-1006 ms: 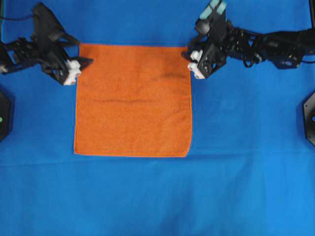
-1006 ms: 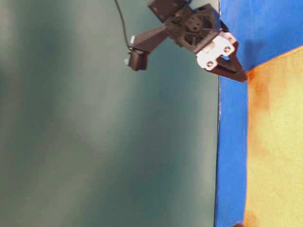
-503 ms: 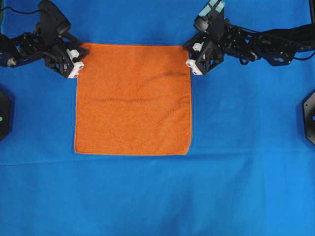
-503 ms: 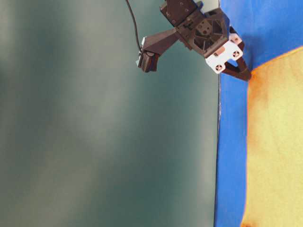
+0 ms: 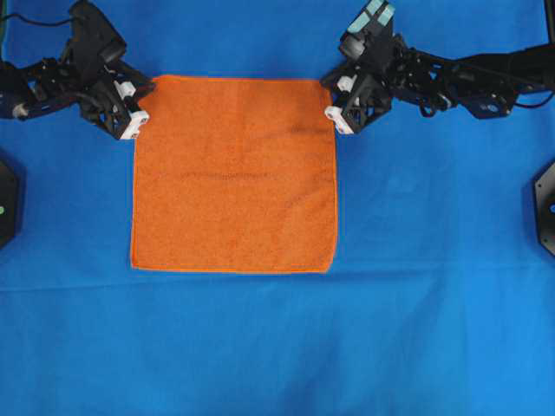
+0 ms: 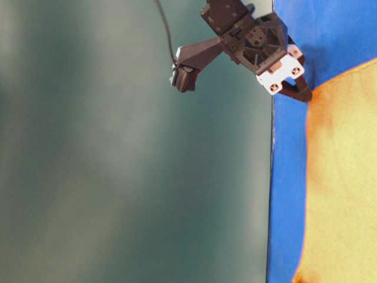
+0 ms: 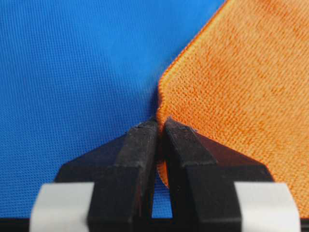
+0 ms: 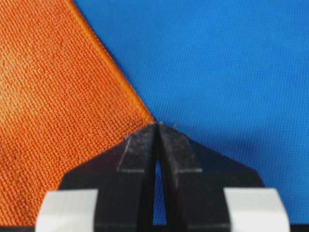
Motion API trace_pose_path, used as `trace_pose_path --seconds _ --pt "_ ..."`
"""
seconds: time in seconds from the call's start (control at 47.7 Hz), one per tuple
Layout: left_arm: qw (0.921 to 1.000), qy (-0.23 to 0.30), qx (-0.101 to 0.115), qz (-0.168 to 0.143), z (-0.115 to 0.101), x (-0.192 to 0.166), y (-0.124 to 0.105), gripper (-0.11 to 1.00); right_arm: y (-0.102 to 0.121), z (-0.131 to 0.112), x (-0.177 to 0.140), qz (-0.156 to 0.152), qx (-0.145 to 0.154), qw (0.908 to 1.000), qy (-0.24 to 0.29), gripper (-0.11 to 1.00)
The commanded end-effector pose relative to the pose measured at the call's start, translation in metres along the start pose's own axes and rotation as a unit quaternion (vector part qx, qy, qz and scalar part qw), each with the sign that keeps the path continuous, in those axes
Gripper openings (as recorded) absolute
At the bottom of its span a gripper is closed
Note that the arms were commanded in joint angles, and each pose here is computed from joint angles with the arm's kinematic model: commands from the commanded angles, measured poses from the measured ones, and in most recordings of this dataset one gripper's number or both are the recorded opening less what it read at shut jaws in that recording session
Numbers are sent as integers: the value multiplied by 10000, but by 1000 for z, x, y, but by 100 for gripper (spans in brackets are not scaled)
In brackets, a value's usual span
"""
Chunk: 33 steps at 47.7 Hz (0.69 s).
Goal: Fold the orange towel.
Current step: 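Move both grippers to the towel's far corners and grasp them, then pull the far edge toward the near edge with both grippers, folding in half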
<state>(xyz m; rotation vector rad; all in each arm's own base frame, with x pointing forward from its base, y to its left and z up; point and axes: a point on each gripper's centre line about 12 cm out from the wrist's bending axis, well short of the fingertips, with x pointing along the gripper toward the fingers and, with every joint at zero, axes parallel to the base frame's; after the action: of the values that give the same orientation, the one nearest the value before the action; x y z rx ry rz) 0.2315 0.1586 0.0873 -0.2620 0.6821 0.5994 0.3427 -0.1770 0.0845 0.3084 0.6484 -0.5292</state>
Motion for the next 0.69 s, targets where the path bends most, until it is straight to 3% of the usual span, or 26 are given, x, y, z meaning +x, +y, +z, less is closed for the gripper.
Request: trace_pose_path --seconds 0.0,0.189,0.67 --pt "9997 -251 39 -57 15 -8 -4 2 5 21 -15 74 -6 9995 -315 2" --pt "9987 -493 82 -120 29 -26 -8 2 8 29 -28 118 -15 9991 -417 2" --pt "9981 -292 307 -438 23 -37 -30 2 31 26 -39 368 -146 9983 -425 2"
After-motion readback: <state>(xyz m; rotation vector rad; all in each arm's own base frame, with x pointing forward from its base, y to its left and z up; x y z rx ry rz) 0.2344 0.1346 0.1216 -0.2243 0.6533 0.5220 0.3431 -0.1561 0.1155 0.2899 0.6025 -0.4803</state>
